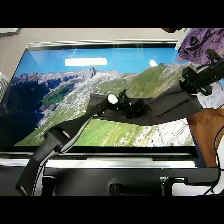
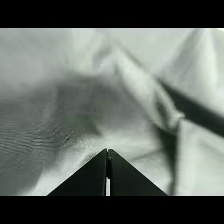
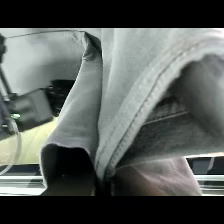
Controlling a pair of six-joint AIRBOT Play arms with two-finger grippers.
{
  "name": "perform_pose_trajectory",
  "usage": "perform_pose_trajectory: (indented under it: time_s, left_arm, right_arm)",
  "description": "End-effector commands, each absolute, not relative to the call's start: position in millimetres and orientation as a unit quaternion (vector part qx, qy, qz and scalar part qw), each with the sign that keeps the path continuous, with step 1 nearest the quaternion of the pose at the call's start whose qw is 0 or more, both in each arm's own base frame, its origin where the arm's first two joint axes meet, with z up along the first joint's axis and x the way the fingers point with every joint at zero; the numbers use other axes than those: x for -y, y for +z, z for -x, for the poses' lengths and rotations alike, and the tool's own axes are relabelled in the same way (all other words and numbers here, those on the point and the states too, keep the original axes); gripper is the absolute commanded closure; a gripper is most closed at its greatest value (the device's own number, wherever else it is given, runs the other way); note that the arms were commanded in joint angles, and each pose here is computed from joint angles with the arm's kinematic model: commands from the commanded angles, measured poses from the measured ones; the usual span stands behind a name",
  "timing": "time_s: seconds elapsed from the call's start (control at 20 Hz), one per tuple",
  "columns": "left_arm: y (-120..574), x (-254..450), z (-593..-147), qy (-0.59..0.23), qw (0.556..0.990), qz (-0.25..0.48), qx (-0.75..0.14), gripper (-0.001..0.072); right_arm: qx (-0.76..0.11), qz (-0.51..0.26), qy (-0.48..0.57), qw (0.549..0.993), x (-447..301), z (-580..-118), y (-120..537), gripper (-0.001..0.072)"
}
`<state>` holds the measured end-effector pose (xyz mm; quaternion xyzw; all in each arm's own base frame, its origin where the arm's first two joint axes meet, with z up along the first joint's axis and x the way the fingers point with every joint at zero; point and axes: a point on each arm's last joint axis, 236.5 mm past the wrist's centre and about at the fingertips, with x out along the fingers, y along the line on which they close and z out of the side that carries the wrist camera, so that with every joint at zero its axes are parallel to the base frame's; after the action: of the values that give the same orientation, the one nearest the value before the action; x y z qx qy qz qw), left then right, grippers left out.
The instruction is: Fold the clothes and pants, and hang the long-sleeved shirts on hangers.
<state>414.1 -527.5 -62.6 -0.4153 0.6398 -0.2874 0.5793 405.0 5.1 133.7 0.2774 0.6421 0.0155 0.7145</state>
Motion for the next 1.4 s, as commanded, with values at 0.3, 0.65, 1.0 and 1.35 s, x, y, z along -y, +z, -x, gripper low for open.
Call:
perform_pose_trajectory:
  time_s: [0.3, 0.65, 1.0, 1.35]
  left_arm:
    - [46, 265, -500, -0.188, 0.729, 0.255, -0.607, 0.069]
    - [144, 79, -495, -0.097, 0.796, 0.247, -0.544, 0.0689]
    - [165, 6, -483, -0.053, 0.81, 0.261, -0.522, 0.0689]
    - [150, -7, -480, -0.043, 0.801, 0.267, -0.534, 0.0689]
  right_arm:
    - [-0.582, -0.4, 0.066, 0.705, -72, -442, 167, 0.0682]
    - [-0.563, -0.393, 0.052, 0.726, -170, -466, 154, 0.0682]
    - [-0.585, -0.405, 0.071, 0.699, -290, -483, 82, 0.0682]
    - [-0.616, -0.426, 0.095, 0.655, -365, -480, 11, 0.0681]
